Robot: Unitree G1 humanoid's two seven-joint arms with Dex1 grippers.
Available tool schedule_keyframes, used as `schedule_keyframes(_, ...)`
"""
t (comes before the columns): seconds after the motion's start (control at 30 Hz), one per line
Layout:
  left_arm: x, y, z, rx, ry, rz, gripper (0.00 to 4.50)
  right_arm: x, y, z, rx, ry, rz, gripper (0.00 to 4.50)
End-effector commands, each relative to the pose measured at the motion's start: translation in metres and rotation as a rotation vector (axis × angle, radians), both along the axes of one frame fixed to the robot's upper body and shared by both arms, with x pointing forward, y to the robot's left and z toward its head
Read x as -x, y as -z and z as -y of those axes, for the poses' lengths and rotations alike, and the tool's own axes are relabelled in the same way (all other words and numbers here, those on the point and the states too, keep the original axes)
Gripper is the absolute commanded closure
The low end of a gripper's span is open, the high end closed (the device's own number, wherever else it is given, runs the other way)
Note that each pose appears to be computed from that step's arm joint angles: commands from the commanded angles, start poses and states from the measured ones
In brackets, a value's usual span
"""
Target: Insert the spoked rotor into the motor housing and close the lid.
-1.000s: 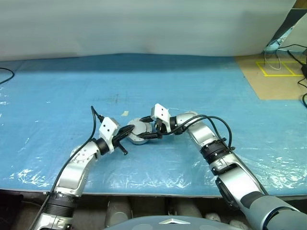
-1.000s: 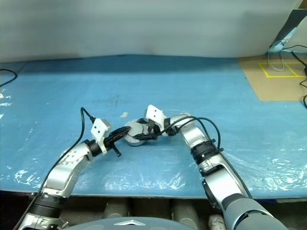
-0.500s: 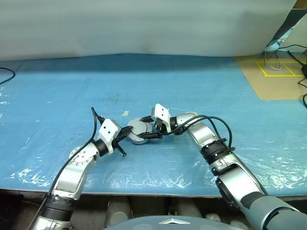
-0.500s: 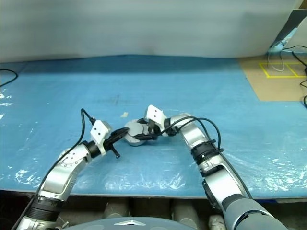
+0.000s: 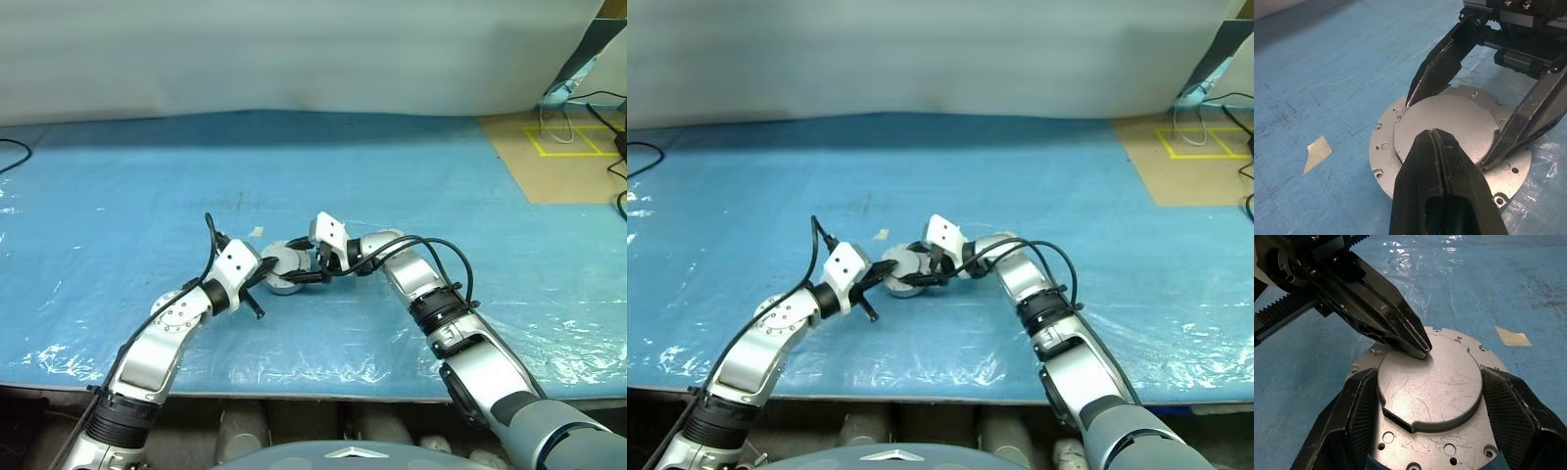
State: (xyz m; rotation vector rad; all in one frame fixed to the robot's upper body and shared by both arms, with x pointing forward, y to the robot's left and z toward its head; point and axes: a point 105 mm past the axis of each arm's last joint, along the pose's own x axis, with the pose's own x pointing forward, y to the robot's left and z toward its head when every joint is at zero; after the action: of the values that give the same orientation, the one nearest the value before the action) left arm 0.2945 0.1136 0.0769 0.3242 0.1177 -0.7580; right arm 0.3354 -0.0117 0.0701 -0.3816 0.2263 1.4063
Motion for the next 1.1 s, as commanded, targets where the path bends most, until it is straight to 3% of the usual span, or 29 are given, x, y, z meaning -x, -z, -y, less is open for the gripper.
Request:
schedule_keyframes(0.03, 0.006, 0.019, -0.004, -0.078, 0.01, -0.029, 4.48, 0.003, 0.047, 0.03, 0.13, 0.124, -0.125, 1.53)
schedule_keyframes(0.43, 0.009, -0.03, -0.013, 0.187, -0.104, 0.201, 4.48, 0.003, 0.036, 0.03, 0.1, 0.121, -0.127, 1.53)
schedule_keyframes(0.67, 0.007, -0.026, -0.026, 0.203, -0.175, 0.208, 4.48, 0.005, 0.036, 0.03, 0.104, 0.111, -0.127, 1.53)
schedule_keyframes(0.87, 0.004, 0.014, -0.03, 0.08, -0.184, 0.075, 4.48, 0.004, 0.035, 0.029, 0.107, 0.112, -0.123, 1.53)
schedule_keyframes(1.1, -0.001, 0.016, -0.02, 0.112, -0.135, 0.083, 4.48, 0.005, 0.034, 0.03, 0.106, 0.114, -0.125, 1.53)
